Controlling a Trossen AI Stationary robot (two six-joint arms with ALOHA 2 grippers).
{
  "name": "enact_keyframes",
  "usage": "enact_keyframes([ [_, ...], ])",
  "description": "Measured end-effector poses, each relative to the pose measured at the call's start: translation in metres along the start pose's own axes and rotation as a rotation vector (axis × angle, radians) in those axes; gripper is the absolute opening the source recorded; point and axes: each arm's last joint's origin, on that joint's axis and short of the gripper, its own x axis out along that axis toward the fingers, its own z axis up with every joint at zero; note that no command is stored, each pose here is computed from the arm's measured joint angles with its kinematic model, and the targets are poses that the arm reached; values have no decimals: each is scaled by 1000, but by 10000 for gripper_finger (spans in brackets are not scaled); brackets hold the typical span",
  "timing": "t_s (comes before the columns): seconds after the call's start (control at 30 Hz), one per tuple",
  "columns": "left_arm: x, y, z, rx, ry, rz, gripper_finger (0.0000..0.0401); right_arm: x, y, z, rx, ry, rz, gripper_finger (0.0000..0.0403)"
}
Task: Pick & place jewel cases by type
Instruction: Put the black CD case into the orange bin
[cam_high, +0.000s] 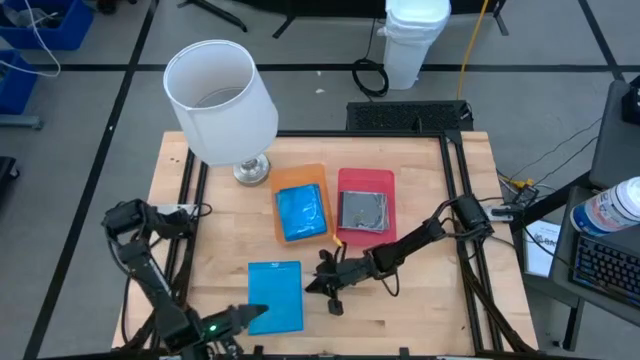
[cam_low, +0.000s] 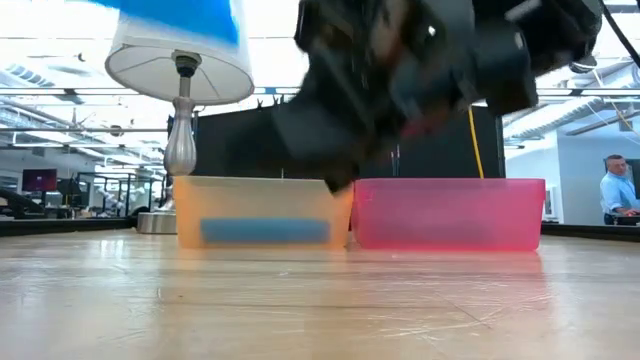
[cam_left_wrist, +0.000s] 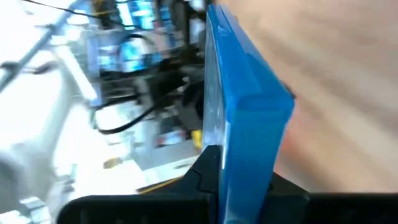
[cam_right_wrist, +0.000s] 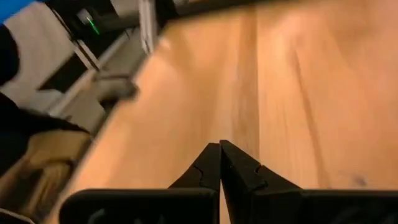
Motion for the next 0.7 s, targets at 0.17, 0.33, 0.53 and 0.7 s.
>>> enact_keyframes([
  [0.17,-18,6,4,186,33,114,17,-19,19,35,-42,-119,115,13],
  [0.33,-22,5,5,276,29,121,23,-51,33,80,24,-250,216,65],
  [0.53,-21,5,3,308,42,123,17,-76,29,111,242,-314,241,158],
  [0.7,-13,3,-4,379,83,114,17,-75,7,112,481,-243,192,218],
])
